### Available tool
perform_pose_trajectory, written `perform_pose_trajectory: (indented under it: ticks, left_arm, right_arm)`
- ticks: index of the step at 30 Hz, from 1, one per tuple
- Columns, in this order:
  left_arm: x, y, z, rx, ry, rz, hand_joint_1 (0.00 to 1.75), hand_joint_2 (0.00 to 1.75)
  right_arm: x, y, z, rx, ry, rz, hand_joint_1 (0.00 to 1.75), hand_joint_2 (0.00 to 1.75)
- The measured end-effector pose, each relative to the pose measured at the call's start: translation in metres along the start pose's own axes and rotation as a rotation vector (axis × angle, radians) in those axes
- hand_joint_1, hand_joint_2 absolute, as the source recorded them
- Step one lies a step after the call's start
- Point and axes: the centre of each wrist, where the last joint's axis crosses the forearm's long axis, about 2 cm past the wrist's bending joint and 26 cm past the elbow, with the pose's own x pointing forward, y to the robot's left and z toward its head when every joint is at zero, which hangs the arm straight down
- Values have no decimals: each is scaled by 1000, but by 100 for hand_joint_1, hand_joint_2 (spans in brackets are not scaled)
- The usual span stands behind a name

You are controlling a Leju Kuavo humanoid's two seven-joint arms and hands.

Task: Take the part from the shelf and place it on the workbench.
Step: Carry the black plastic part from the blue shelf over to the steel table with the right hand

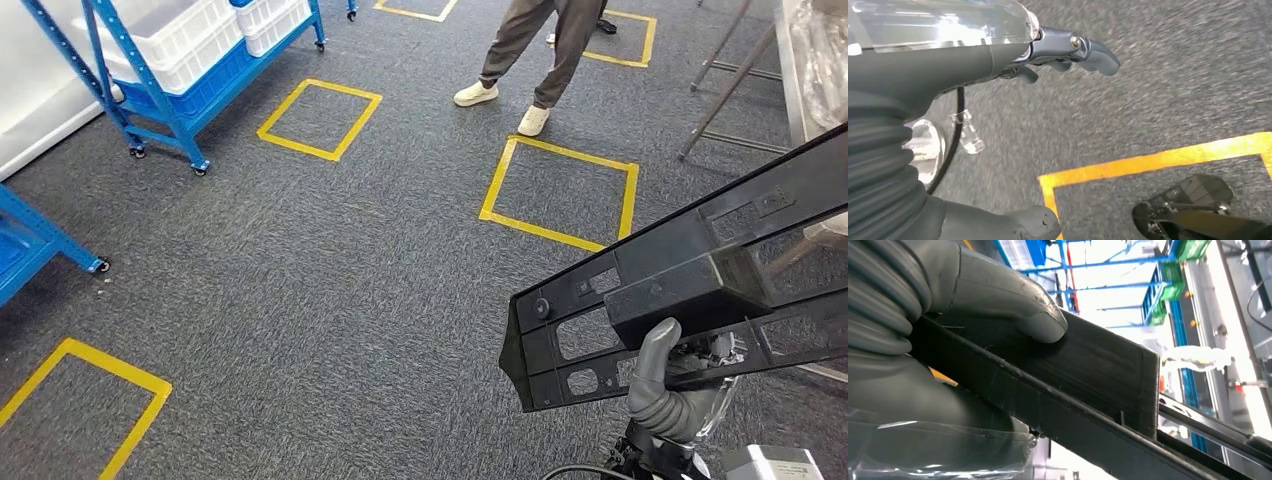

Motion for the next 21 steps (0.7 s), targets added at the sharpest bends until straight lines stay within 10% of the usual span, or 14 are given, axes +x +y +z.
perform_pose_trajectory:
  ticks: [21]
  left_arm:
    - [2,-1,0,25,22,11,0,175]
  right_arm:
    - [7,9,1,5,-58,51,175,175]
